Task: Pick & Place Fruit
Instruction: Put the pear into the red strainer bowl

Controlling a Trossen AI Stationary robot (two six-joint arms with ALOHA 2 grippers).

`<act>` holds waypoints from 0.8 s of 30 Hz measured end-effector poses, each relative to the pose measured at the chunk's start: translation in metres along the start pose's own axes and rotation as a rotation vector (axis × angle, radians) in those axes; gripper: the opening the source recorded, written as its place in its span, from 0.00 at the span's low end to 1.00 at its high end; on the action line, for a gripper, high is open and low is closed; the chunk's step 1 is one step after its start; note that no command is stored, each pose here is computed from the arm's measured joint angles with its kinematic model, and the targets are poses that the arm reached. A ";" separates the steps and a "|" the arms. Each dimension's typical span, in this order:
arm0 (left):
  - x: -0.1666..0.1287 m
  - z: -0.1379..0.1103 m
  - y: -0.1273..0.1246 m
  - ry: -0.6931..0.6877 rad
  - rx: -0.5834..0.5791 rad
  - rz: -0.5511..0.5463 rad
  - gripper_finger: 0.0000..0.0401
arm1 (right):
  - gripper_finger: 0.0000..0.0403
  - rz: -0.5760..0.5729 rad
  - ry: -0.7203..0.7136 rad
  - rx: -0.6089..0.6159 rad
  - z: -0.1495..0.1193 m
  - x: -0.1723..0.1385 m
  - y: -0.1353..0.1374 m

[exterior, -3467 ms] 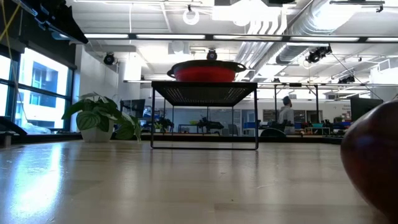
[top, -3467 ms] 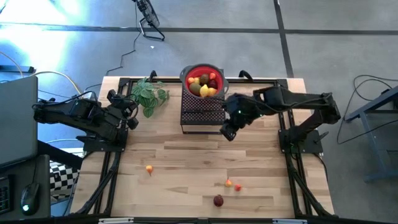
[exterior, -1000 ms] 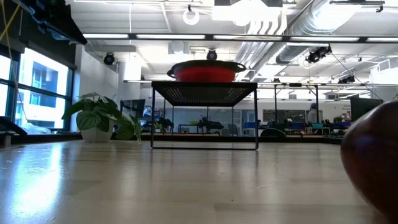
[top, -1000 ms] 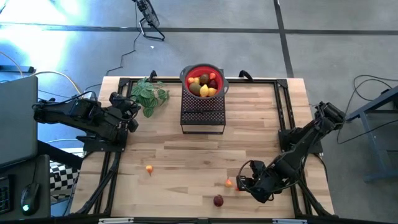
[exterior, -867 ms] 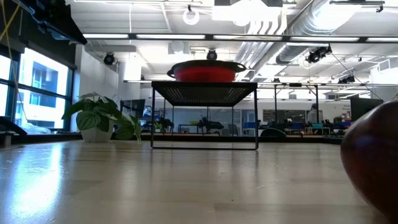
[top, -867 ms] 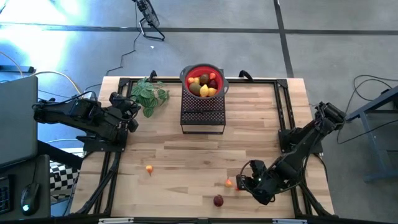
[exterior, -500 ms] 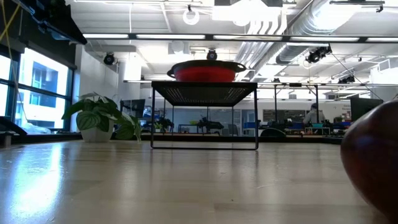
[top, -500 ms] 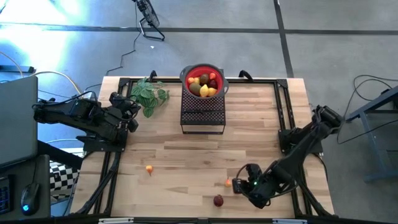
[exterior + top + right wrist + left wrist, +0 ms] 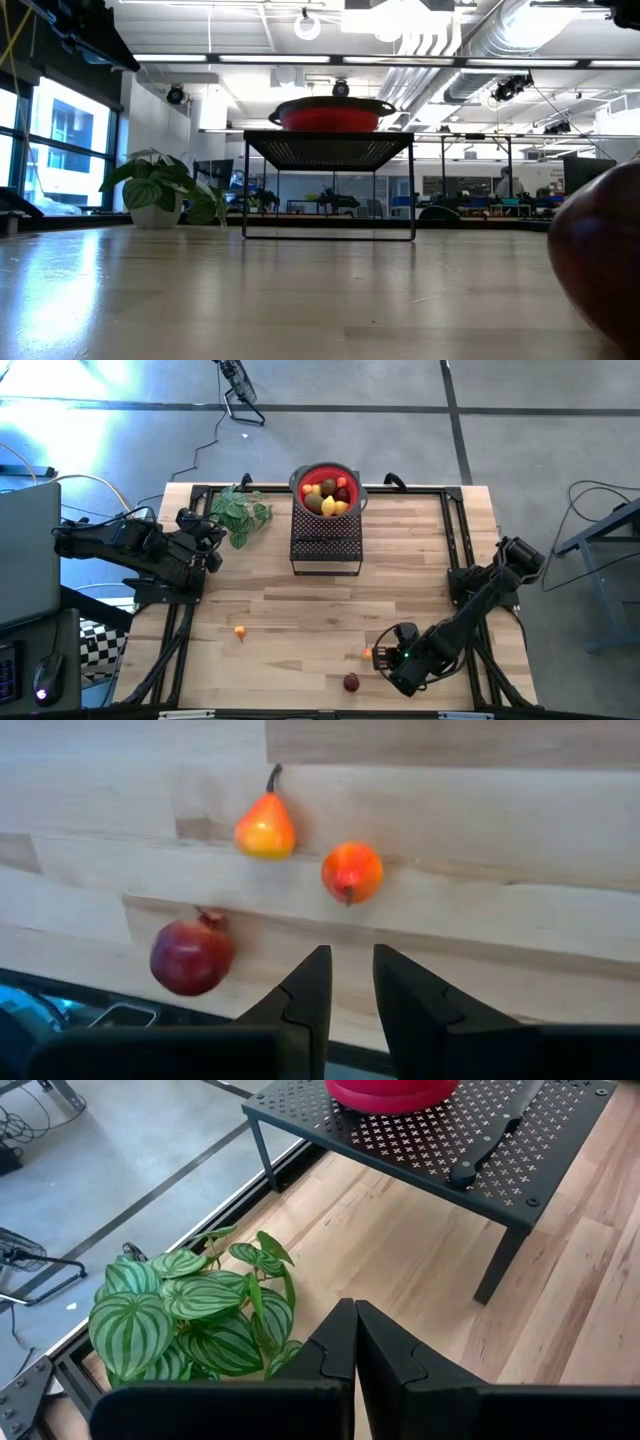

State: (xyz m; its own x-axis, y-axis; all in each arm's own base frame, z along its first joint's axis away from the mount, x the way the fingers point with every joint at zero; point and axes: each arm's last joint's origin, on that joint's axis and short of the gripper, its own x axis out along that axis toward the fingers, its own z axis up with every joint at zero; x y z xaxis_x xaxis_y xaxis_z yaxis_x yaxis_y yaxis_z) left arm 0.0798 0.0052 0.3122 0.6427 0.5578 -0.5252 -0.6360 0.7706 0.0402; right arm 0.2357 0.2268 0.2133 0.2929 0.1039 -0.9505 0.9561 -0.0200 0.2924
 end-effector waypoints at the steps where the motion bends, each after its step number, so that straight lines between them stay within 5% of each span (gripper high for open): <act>1: 0.000 0.000 0.000 0.000 0.000 0.000 0.00 | 0.17 -0.001 -0.003 0.000 0.000 0.000 0.000; 24: 0.000 0.000 0.000 -0.002 0.001 0.004 0.00 | 0.17 -0.037 -0.072 -0.018 -0.005 0.038 0.000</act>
State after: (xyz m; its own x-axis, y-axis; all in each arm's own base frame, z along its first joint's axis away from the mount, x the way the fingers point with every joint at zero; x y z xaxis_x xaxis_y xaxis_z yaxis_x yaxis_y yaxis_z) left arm 0.0797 0.0053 0.3122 0.6409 0.5612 -0.5237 -0.6381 0.7688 0.0430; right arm 0.2471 0.2361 0.1774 0.2583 0.0329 -0.9655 0.9660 0.0004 0.2585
